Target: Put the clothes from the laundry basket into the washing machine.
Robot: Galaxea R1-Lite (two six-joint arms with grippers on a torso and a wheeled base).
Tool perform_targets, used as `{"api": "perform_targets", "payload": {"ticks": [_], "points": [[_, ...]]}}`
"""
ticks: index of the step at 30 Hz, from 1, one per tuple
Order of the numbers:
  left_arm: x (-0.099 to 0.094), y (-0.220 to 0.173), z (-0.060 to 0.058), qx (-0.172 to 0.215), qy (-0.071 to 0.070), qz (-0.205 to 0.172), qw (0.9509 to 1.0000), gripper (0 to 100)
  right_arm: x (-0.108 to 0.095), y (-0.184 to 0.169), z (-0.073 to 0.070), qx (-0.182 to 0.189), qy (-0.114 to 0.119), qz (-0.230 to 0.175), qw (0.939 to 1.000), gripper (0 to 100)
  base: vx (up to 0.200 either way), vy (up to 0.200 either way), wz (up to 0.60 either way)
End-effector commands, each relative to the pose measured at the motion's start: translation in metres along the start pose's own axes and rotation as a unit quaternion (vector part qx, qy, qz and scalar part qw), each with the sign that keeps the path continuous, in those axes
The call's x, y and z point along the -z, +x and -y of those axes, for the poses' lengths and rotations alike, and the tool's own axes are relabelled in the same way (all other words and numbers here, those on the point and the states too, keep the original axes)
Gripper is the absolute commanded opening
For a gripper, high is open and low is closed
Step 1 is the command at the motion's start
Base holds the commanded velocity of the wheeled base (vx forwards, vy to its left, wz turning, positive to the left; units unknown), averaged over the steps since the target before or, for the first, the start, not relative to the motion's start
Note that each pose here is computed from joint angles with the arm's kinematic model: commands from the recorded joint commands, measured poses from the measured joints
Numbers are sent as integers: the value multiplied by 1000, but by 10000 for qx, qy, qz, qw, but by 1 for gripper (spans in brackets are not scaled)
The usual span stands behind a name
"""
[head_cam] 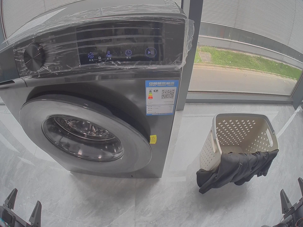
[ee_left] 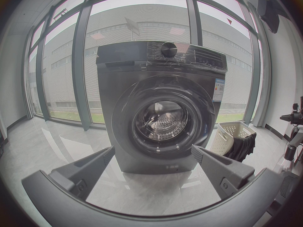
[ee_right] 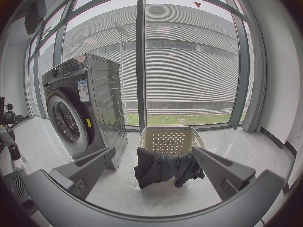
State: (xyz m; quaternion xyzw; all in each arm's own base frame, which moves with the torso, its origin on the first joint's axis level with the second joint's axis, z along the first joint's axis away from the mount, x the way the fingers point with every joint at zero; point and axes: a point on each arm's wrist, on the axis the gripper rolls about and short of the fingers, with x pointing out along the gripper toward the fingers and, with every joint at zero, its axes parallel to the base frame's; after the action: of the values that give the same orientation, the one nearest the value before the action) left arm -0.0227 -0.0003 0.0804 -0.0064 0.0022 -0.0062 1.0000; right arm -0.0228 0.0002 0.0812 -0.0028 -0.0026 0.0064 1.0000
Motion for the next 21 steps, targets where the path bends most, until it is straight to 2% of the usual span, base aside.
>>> {"api": "perform_targets", "payload": {"ticks": [1, 7, 21], "points": [[5, 0, 0, 0, 2, -2, 10000, 100, 5, 1, 0, -6, -2, -79, 10000, 100, 0, 0, 0], [5, 0, 0, 0, -5, 6, 10000, 100, 5, 1, 0, -6, -2, -79, 10000, 100, 0, 0, 0], [5, 0, 0, 7, 2, -2, 10000, 100, 5, 1, 0, -6, -2, -79, 10000, 100, 0, 200, 0]]}}
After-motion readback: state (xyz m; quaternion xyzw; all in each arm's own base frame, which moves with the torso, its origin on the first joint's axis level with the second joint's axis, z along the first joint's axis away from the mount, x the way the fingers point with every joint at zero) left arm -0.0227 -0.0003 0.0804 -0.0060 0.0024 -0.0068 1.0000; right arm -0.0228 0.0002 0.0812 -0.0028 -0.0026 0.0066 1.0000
